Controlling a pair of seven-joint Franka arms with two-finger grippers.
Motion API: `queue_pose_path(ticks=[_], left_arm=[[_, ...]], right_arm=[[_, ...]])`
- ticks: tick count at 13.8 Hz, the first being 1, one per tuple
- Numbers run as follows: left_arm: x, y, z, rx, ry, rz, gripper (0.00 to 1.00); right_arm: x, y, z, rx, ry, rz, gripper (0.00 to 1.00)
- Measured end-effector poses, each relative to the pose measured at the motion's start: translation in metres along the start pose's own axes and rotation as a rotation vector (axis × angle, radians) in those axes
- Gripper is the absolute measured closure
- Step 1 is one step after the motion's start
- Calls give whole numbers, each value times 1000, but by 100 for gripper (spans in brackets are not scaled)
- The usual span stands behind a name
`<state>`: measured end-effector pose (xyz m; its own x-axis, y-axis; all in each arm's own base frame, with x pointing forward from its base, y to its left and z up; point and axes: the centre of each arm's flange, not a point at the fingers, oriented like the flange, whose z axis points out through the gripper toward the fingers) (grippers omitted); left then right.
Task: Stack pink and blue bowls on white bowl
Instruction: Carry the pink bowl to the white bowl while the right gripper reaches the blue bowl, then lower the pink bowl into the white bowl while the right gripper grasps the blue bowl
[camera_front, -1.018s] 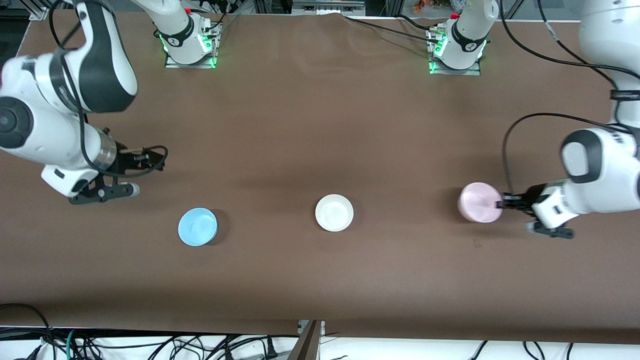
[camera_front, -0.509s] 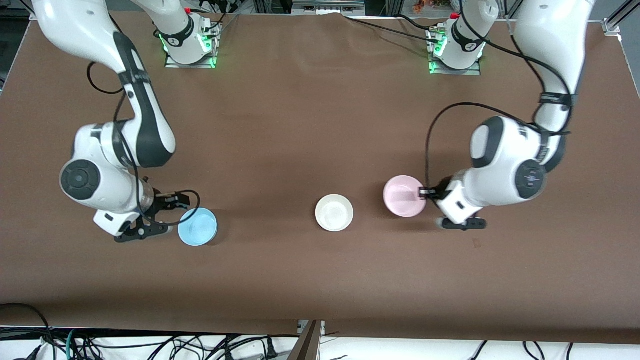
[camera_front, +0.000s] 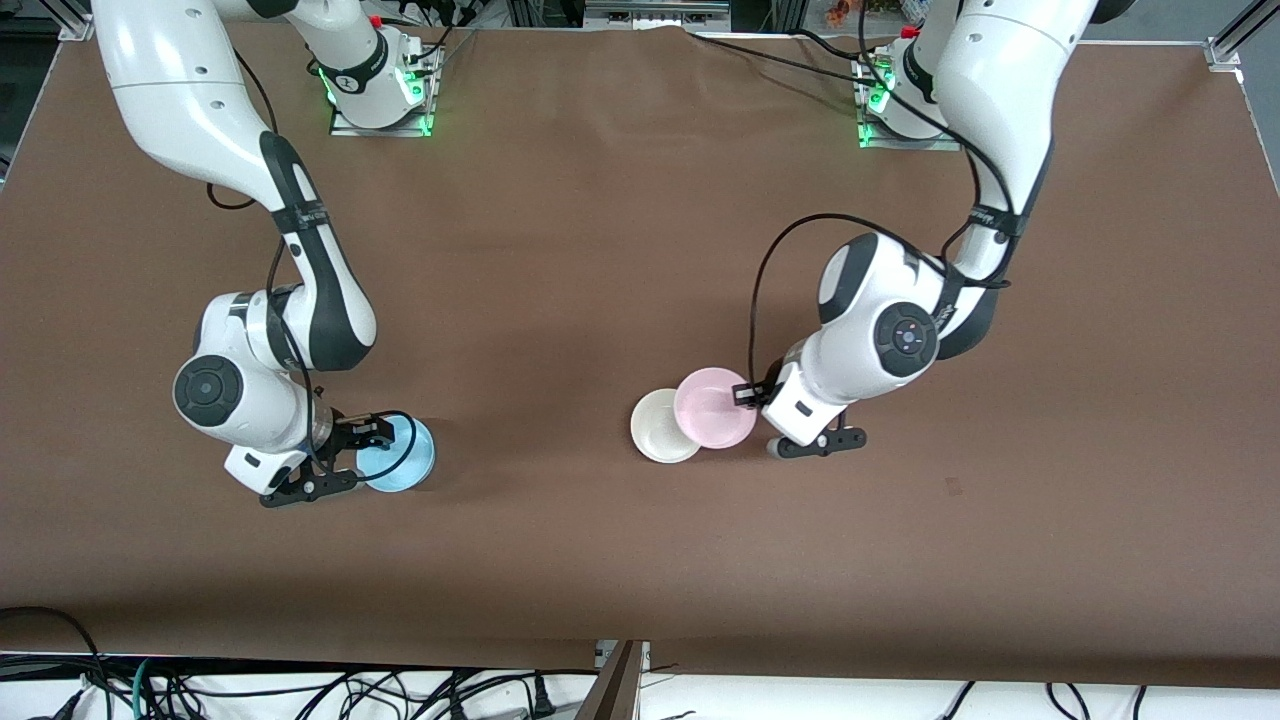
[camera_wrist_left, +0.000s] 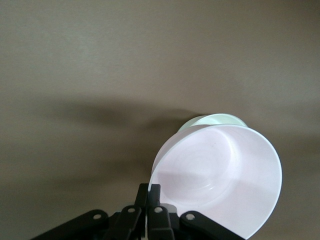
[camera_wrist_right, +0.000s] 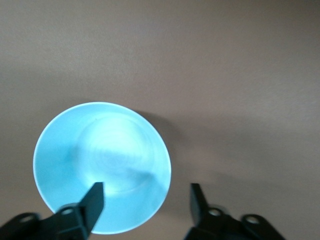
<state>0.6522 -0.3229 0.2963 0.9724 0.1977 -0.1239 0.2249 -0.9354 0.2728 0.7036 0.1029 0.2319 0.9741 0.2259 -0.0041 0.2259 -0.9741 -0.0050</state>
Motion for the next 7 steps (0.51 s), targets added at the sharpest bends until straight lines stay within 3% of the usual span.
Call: queue_pose_path(ticks=[1, 3, 7], left_arm=[[3, 8, 1, -8, 7, -7, 97], [7, 18, 7, -23, 20, -10, 97], [3, 31, 37, -30, 27, -14, 97]], right_arm=[[-1, 0, 5, 5, -5, 4, 29], [-1, 0, 12, 9, -7, 8, 42], [0, 0, 15, 9, -4, 9, 59]])
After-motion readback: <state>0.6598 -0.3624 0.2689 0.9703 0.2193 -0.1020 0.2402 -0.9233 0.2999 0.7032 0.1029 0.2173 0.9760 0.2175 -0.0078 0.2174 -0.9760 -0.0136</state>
